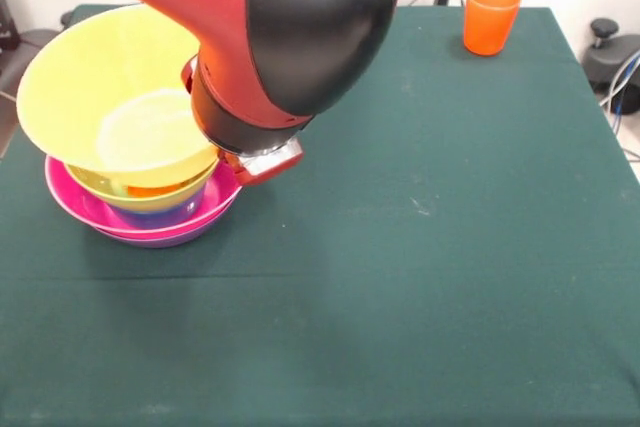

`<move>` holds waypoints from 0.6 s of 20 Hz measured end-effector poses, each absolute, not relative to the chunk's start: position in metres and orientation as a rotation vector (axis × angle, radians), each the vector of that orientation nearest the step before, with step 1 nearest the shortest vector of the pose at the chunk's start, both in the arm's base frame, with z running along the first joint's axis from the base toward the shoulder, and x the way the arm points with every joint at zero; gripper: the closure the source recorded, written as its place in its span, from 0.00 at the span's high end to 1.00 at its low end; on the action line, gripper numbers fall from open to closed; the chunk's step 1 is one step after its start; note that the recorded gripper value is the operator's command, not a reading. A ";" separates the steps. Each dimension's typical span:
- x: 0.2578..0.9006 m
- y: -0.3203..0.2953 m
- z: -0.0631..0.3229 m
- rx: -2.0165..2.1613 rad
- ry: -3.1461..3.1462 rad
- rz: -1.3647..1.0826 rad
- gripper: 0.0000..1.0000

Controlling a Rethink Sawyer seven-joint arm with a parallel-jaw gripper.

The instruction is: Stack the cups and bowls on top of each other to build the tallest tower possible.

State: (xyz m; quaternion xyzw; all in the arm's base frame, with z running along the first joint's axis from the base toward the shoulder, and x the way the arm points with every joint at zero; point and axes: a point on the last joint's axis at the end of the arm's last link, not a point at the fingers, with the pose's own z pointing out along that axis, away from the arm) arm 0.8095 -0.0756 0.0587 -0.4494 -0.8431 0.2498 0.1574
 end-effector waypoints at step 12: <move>0.799 -0.083 0.065 -1.338 -2.390 0.725 0.00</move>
